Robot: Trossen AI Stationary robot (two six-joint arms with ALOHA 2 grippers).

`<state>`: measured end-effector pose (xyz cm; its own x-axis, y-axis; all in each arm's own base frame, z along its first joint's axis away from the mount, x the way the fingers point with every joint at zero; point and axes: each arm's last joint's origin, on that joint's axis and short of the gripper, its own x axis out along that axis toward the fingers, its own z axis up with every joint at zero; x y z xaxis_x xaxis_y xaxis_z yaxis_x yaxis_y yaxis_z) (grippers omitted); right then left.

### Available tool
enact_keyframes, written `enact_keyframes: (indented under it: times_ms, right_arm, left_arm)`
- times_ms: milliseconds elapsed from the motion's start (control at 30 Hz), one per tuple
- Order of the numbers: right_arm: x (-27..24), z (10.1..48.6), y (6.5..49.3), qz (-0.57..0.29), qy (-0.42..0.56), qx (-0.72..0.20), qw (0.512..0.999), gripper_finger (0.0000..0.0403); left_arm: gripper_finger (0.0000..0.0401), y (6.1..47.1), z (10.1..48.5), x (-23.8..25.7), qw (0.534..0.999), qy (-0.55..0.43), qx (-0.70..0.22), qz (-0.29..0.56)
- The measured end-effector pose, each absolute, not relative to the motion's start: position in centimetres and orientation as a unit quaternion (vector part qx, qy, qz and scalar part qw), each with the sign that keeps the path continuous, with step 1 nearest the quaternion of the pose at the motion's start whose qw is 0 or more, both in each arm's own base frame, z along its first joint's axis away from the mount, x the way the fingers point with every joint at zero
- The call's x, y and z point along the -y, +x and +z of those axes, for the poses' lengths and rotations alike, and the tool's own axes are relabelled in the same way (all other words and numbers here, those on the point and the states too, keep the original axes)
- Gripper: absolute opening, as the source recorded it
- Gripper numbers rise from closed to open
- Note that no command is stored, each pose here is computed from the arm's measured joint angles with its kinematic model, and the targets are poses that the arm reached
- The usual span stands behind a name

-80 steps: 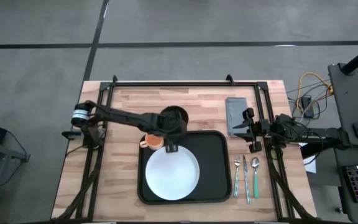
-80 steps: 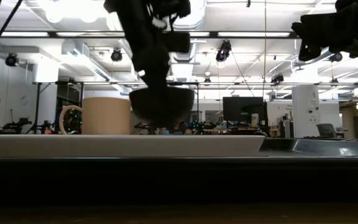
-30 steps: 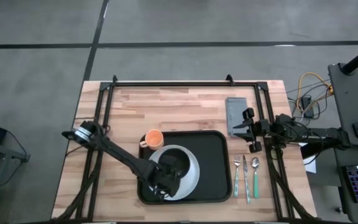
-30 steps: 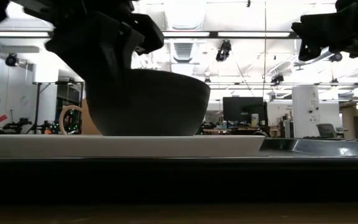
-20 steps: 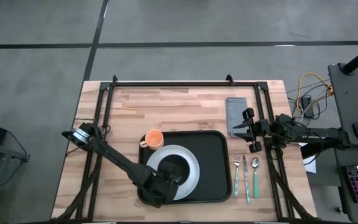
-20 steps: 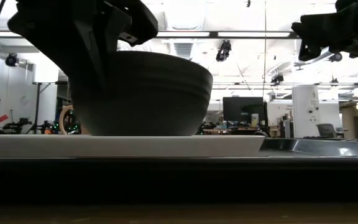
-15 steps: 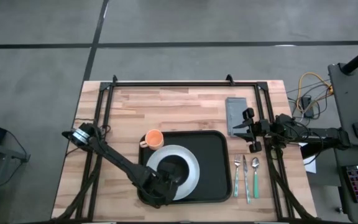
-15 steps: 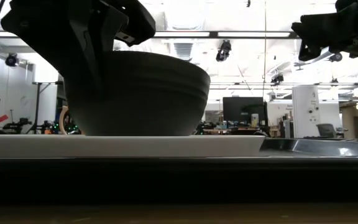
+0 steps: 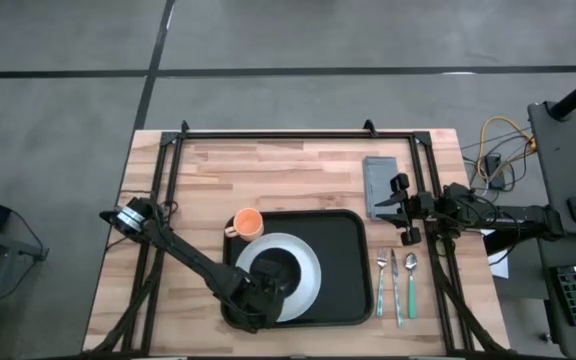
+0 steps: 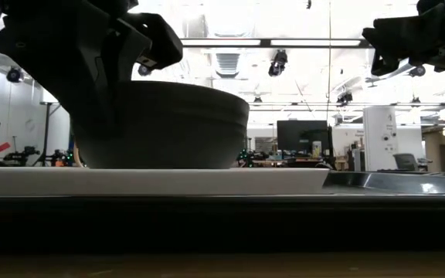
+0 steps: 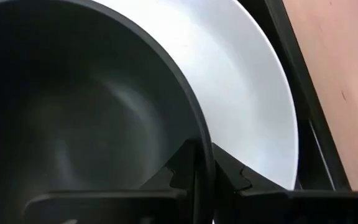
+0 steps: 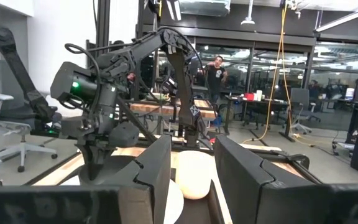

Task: Set up tray
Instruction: Stack the black bowl on top of the white plate

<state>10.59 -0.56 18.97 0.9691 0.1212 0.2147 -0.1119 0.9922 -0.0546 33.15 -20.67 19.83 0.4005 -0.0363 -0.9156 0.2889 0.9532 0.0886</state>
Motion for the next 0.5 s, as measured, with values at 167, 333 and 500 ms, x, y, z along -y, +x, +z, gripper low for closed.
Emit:
enact_keyframes:
  times_ms: [167,333,500]
  right_arm:
    - [0.56,18.97,10.59,0.059,-0.021,0.109,0.992,0.0112]
    - [0.56,18.97,10.59,0.059,-0.021,0.109,0.992,0.0112]
    - [0.56,18.97,10.59,0.059,-0.021,0.109,0.992,0.0112]
  left_arm:
    - [0.0030,33.15,19.85,20.68,0.828,0.116,-0.539,-0.099]
    - [0.0069,33.18,19.89,20.66,0.829,0.115,-0.539,-0.099]
    - [0.0115,33.05,20.16,20.47,0.827,0.117,-0.541,-0.098]
